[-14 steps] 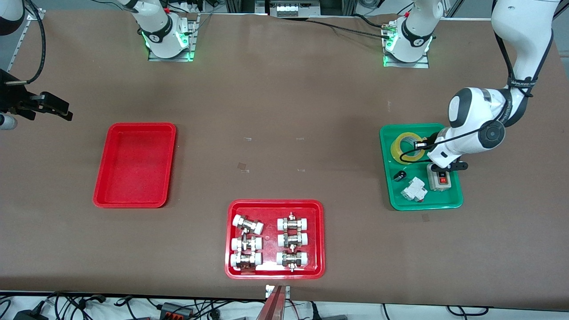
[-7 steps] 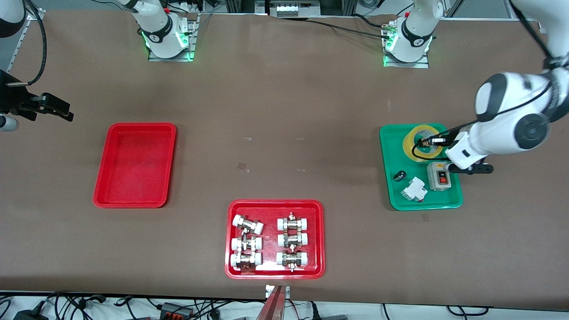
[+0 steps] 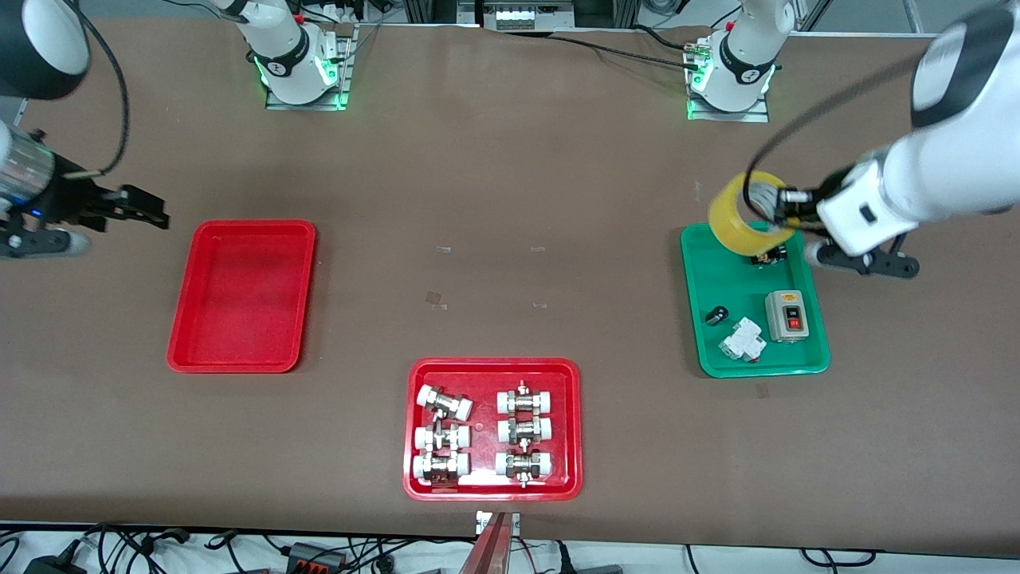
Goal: Left arm passes tape to right arm into tray
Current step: 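Lift the tape with the left gripper while the right gripper approaches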
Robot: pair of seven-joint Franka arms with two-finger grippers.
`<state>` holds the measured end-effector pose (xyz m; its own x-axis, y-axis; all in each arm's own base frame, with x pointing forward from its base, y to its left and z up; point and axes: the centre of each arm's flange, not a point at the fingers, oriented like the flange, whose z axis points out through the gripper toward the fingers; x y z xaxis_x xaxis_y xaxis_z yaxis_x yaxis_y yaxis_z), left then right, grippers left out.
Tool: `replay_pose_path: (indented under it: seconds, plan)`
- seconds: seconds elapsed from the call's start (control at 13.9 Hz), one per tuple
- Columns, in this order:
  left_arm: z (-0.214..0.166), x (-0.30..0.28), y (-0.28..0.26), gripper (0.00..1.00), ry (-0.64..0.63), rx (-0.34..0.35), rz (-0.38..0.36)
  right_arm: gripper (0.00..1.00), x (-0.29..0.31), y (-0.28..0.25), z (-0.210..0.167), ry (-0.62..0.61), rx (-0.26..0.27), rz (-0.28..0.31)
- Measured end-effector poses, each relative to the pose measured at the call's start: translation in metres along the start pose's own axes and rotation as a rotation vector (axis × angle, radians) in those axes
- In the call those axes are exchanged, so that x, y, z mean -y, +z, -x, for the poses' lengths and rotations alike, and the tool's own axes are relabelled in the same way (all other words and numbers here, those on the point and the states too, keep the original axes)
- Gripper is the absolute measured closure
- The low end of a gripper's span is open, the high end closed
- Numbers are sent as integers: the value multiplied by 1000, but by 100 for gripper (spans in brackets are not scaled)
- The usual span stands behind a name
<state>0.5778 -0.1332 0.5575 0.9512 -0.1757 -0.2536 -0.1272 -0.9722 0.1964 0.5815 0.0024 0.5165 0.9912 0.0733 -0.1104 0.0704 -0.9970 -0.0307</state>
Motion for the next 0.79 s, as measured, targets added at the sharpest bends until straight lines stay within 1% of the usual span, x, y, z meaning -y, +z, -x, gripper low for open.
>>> replay_pose_path:
  seconds: [0.14,0.29,0.36,0.43,0.65,0.79]
  plan:
    - [-5,-40,19,78,-8,47,42,0,23,17,-10,-37,24,-4]
    - [-14,-80,47,78,24,88,61,0,46,29,-16,-70,38,-22]
    - [-20,-106,63,78,47,88,67,0,57,32,-19,-83,40,-35]
    - [-27,-137,82,78,48,74,77,0,65,32,-22,-93,39,-46]
    - [-53,-212,149,78,-3,42,163,0,84,29,-26,-116,30,-69]
    - [-64,-248,189,78,-70,45,222,0,96,25,-27,-118,21,-128]
